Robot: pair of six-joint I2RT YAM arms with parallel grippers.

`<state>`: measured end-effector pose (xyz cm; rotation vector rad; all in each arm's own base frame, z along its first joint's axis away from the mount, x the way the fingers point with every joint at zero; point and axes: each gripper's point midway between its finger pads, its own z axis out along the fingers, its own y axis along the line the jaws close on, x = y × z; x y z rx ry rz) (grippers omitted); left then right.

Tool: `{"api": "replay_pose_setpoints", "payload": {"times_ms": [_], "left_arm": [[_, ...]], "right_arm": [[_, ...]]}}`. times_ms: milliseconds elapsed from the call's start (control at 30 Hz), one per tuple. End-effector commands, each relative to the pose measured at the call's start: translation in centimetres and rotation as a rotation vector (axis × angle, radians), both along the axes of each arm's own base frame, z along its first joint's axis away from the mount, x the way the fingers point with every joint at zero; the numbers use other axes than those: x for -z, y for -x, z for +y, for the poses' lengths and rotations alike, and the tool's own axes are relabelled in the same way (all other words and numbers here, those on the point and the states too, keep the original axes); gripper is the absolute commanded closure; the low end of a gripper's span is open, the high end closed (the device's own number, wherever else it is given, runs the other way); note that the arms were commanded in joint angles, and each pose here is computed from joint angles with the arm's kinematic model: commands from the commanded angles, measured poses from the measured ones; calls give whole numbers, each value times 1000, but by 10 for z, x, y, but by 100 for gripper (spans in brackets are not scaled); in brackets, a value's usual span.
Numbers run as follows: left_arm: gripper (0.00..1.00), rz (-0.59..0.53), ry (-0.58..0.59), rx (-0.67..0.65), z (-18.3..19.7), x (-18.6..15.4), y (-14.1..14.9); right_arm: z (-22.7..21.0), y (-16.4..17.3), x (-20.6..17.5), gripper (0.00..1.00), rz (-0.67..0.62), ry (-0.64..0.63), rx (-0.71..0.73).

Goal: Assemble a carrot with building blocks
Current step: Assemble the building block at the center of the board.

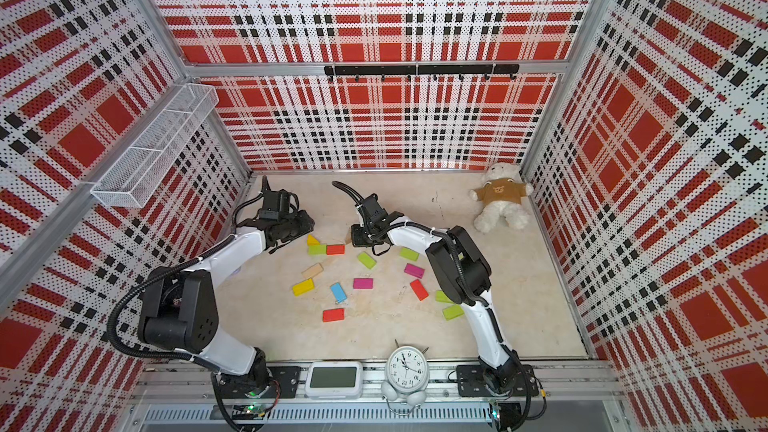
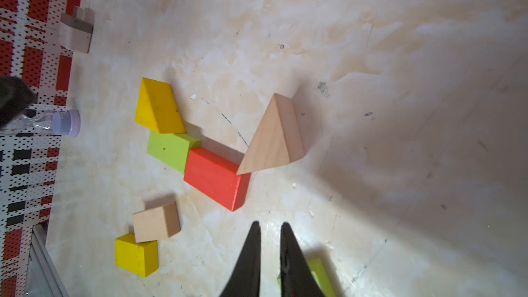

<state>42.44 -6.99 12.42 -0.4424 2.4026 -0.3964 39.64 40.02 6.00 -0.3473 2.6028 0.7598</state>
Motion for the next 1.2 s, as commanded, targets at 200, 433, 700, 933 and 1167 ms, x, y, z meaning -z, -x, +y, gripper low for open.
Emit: {"api": "replay_pose_setpoints", "payload": {"times_ms": [200, 433, 700, 933, 1167], "left_arm": [[61, -33, -1, 1, -3, -16, -9], [61, -29, 0, 8, -4, -16, -11], [61, -12, -15, 38, -14, -11, -13], [63, 14, -20, 107, -41, 2, -20], [67, 51, -32, 184, -74, 23, -33]], "right_arm": [[20, -9, 20, 84, 9, -20, -22], [32, -17, 23, 84, 13, -31, -32], [46, -19, 16, 83, 3, -45, -63], [34, -12, -33, 82, -69, -89, -50], [5, -20, -57, 82, -70, -172, 26]]}}
